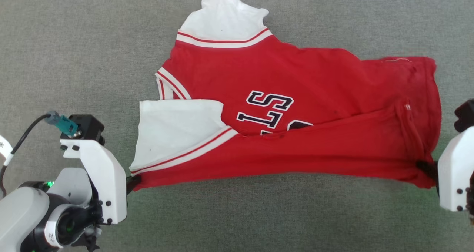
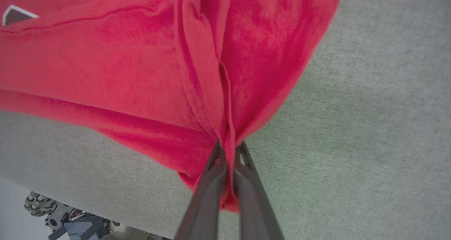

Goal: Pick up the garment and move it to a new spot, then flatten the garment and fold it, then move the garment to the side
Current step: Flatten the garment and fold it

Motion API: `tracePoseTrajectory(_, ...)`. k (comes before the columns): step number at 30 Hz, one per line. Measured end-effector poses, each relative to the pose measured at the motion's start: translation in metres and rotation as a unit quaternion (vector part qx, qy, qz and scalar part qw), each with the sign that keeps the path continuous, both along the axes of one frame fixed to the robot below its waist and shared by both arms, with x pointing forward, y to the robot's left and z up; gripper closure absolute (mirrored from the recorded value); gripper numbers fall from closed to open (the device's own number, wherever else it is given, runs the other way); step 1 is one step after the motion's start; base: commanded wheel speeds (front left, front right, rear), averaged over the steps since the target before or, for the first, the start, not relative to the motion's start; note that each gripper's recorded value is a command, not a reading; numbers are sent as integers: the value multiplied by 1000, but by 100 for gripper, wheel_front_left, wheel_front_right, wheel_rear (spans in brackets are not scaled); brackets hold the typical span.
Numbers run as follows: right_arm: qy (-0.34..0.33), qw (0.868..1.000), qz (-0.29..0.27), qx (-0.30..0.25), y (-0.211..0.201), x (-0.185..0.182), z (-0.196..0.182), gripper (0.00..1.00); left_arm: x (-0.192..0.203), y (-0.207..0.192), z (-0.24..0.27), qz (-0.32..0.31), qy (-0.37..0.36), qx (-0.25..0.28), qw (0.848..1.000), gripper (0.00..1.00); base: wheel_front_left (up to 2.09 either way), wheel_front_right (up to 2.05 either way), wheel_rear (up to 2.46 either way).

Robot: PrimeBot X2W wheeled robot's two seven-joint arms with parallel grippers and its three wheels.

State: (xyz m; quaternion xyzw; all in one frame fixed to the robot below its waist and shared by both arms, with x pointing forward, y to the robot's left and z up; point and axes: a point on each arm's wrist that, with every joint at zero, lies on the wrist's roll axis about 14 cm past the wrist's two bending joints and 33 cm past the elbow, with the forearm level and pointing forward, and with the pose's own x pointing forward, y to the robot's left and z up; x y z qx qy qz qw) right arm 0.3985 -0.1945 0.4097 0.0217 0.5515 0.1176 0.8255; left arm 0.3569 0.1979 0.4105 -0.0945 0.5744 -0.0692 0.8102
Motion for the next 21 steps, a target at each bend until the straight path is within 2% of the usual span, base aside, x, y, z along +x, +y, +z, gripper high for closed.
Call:
tracePoseTrajectory(4, 8, 1000, -1, 2, 4, -4, -10, 100, -1, 4, -7, 6, 2, 0, 1000, 100, 0, 0, 0)
tracePoseTrajectory(5, 15, 1000, 0, 6, 7, -6, -15, 95, -2, 5, -11, 8, 4, 1, 1000, 100, 0, 0, 0)
tracePoseTrajectory(7, 25, 1000, 2, 9, 12, -9, -23, 93, -3, 6, -18, 10, 11, 1, 1000, 100, 0, 0, 0)
tracePoseTrajectory(8, 28, 1000, 4, 12, 14, -10, -27, 86, -2, 6, -21, 10, 12, -1, 1000, 100, 0, 0, 0)
tracePoseTrajectory(9, 28, 1000, 2, 14, 15, -9, -29, 62, 0, 4, -23, 8, 8, -4, 1000, 98, 0, 0, 0)
tracePoseTrajectory(10, 29, 1000, 5, 11, 16, -8, -32, 19, 3, 3, -24, 9, 5, -7, 1000, 77, 0, 0, 0)
tracePoseTrajectory(11, 28, 1000, 9, 10, 18, -7, -33, 0, 4, 5, -27, 10, 6, -5, 1000, 67, 0, 0, 0)
tracePoseTrajectory(12, 29, 999, 9, 11, 18, -6, -34, 0, 5, 5, -29, 5, 7, 0, 1000, 53, 0, 0, 0)
tracePoseTrajectory(13, 25, 1000, 11, 11, 19, -5, -35, 0, 7, 6, -30, 2, 4, 2, 1000, 5, 0, 0, 0)
tracePoseTrajectory(14, 19, 1000, 14, 12, 21, -2, -34, 0, 9, 6, -31, 3, 2, 3, 1000, 0, 0, 0, 0)
tracePoseTrajectory(21, -24, 1000, 3, 14, 14, 10, -20, 0, 22, 17, -20, -9, -14, 22, 1000, 0, 0, 0, 0)
